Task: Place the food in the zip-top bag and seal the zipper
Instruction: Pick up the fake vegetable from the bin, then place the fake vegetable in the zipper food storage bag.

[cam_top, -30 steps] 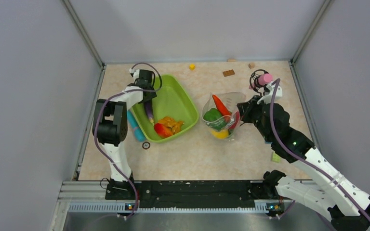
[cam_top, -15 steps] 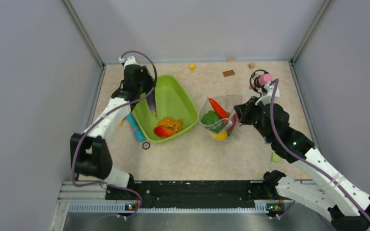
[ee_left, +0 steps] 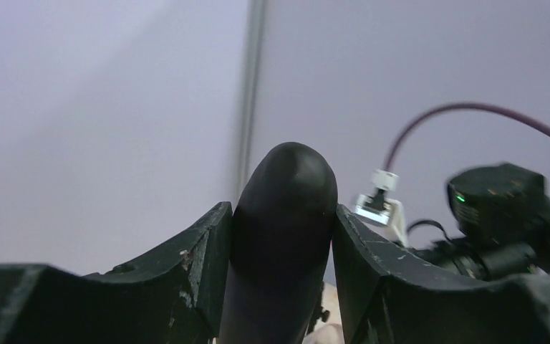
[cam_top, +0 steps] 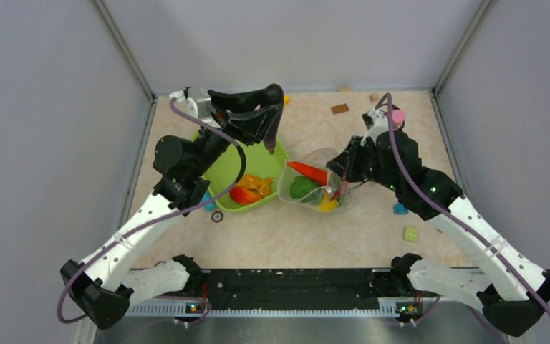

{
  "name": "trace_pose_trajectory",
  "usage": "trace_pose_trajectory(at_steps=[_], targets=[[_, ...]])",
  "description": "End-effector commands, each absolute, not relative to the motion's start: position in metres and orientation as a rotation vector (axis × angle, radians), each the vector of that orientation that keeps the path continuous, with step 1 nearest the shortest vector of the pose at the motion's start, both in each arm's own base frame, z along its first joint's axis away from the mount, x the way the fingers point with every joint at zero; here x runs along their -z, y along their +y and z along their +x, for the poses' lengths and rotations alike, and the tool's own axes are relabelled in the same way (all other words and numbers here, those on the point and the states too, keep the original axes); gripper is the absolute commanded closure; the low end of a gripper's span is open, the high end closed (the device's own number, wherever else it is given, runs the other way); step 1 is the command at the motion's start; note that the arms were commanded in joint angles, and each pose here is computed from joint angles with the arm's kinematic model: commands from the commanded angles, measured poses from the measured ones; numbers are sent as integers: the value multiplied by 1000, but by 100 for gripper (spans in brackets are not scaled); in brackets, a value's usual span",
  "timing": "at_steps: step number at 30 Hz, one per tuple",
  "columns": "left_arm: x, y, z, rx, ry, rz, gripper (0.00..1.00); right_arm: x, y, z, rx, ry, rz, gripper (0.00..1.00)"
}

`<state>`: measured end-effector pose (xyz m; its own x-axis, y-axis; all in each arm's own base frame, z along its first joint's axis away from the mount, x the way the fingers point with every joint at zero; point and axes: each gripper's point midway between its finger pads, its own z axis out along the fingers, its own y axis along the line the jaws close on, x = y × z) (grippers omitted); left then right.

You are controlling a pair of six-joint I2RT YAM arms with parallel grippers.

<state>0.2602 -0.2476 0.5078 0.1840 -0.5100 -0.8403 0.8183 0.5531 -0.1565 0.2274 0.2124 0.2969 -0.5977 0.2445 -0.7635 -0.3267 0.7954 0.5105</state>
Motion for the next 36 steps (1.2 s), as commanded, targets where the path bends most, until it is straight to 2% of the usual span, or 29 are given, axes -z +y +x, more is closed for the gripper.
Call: trace_pose_trajectory(at_steps=[1, 4, 10, 22, 32, 33, 36], targets=[[-532, -268, 207, 1064, 750, 546, 100, -340, 241, 206, -998, 2060, -202, 100], [-539, -272, 180, 1115, 659, 597, 100, -343, 257, 199, -1077, 2105, -290, 100], [-532, -284, 158, 1158, 585, 696, 100, -353, 277, 194, -1191, 2119, -352, 100], [-475, -294, 168, 1213, 580, 653, 100, -386, 286, 173, -1390, 2027, -374, 100], [-430, -303, 173, 1140, 595, 732, 100, -412, 285, 170, -1434, 1954, -354, 100], [-426, -304, 174, 1142, 609, 732, 93, -414, 285, 170, -1437, 1953, -355, 100], [-419, -302, 185, 1138, 662, 678, 59, -417, 286, 173, -1430, 1947, -349, 100]])
